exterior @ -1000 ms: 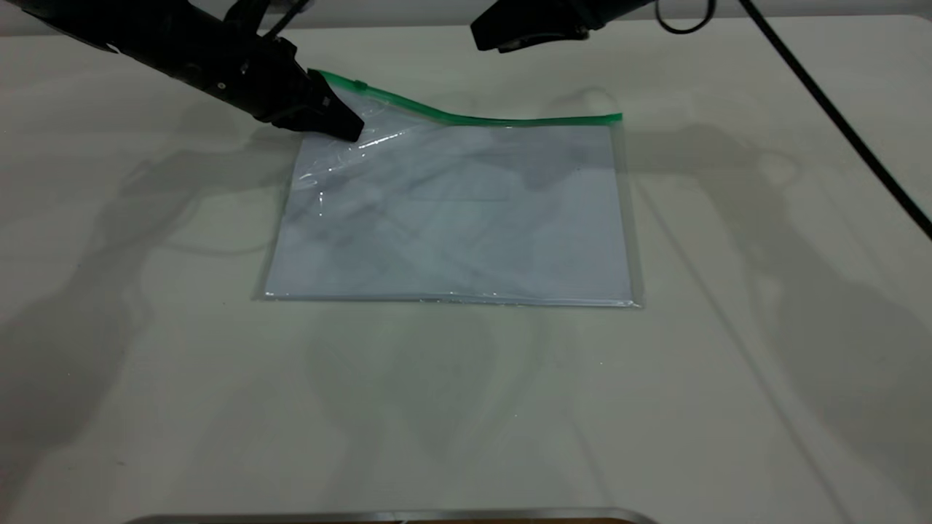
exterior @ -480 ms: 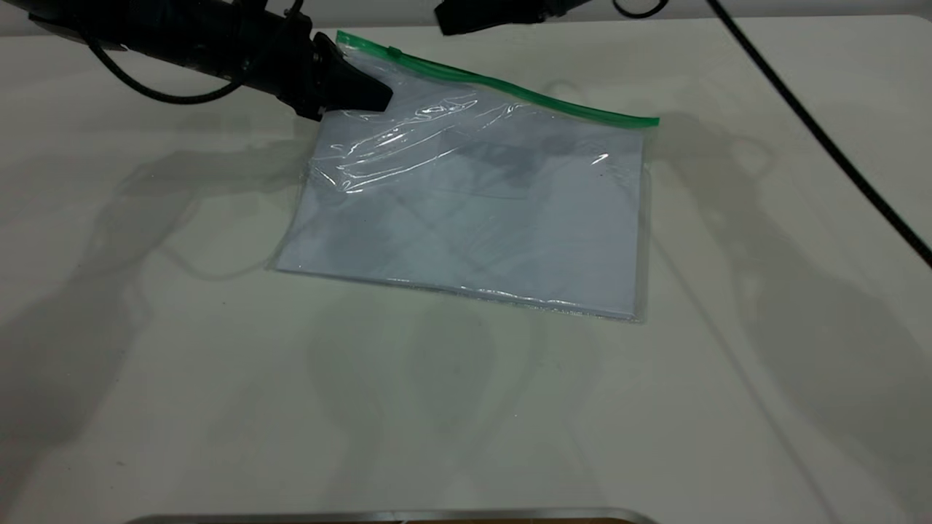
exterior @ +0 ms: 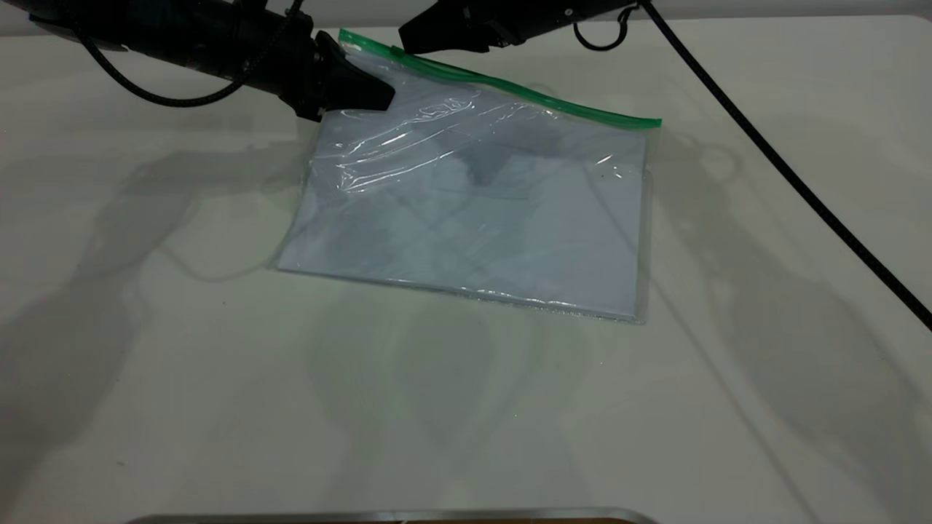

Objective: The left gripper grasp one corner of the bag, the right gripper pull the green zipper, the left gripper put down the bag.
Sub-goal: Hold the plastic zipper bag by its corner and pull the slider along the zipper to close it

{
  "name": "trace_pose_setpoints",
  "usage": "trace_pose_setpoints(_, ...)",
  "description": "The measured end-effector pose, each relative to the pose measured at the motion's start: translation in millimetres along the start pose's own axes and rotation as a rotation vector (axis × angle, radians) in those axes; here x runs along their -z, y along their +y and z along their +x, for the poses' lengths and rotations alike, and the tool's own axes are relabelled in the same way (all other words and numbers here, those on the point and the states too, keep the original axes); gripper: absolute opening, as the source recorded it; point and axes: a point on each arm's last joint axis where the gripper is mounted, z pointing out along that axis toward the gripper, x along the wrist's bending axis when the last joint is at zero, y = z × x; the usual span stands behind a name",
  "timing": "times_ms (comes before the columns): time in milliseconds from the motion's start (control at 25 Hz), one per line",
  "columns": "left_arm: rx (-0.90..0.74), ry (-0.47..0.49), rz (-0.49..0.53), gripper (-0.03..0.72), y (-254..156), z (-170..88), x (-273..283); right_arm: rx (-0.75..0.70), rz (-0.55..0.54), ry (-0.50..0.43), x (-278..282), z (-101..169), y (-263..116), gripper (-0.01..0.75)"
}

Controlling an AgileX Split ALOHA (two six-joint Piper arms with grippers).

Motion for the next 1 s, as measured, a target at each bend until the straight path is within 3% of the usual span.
trace_pose_setpoints(1000, -0.008, -0.025, -0.002, 0.067, 2.4, -5.7, -7.5, 0.033, 0.021, -0.009, -1.8, -2.7, -7.2, 0.427)
